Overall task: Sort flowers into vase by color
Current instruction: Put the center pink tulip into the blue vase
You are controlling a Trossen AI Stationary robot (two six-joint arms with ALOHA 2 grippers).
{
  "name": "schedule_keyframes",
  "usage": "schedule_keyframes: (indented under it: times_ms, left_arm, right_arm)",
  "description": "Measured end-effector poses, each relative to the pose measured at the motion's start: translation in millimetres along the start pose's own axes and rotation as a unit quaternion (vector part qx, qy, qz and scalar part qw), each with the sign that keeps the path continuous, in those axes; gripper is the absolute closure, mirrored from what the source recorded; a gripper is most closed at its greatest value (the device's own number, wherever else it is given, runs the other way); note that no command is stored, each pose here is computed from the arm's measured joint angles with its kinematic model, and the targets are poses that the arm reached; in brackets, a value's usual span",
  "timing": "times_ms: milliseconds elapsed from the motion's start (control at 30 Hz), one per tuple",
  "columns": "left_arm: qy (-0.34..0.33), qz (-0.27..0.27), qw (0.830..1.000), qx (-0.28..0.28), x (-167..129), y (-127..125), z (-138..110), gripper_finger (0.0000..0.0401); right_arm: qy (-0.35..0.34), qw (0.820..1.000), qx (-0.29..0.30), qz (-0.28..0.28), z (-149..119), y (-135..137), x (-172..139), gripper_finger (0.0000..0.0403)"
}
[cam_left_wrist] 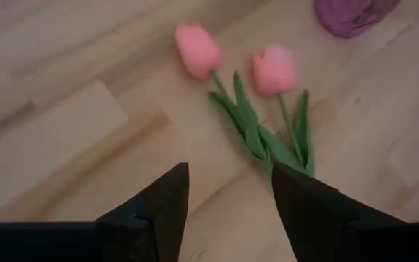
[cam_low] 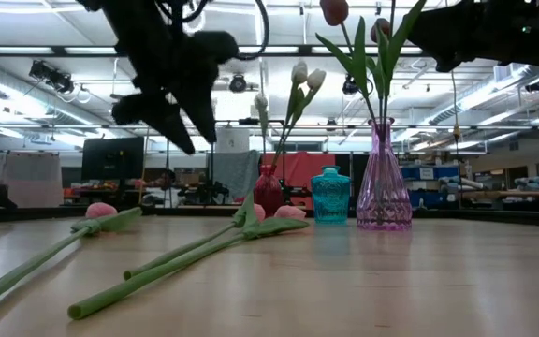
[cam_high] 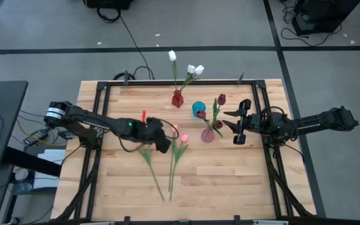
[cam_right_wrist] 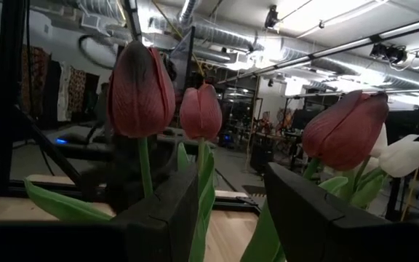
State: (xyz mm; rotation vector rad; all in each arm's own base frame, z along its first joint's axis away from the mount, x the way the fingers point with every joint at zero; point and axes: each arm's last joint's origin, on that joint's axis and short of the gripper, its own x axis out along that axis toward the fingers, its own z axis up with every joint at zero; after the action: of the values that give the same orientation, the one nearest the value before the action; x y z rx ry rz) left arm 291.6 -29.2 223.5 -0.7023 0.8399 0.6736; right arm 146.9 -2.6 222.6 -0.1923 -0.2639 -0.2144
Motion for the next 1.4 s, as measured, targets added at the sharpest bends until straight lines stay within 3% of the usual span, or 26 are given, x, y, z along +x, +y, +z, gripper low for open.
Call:
schedule_keyframes:
  times_ms: [333,600,800,1067,1233,1400]
  left_arm:
    - [-0.011,-0.045,0.999,-0.009,70,-29,-18,0.0198]
    - [-0.011,0.011,1.000,-0.002,101,-18,-19,0.0198]
    - [-0.015,0.018,1.000,0.014,103,-17,-20,0.0226]
    - [-0.007,0.018,0.999,0.044,103,-17,-21,0.0382]
    - [0.000,-0.008,0.998,0.056,90,-19,-16,0.0383]
    - [-0.091,-0.025,0.992,0.084,50,-23,6,0.0385]
  right_arm:
    - [-0.003,1.000,0.001,-0.001,1,0,0,0.0234]
    - [-0.002,1.000,0.000,0.000,0,0,0,0.0234]
    - [-0.002,1.000,-0.001,0.000,0,0,0,0.0234]
    - [-0.002,1.000,-0.001,0.000,0,0,0,0.0234]
    - [0.001,1.000,-0.002,0.000,0,0,0,0.0234]
    - [0.001,1.000,-0.002,0.000,0,0,0,0.0234]
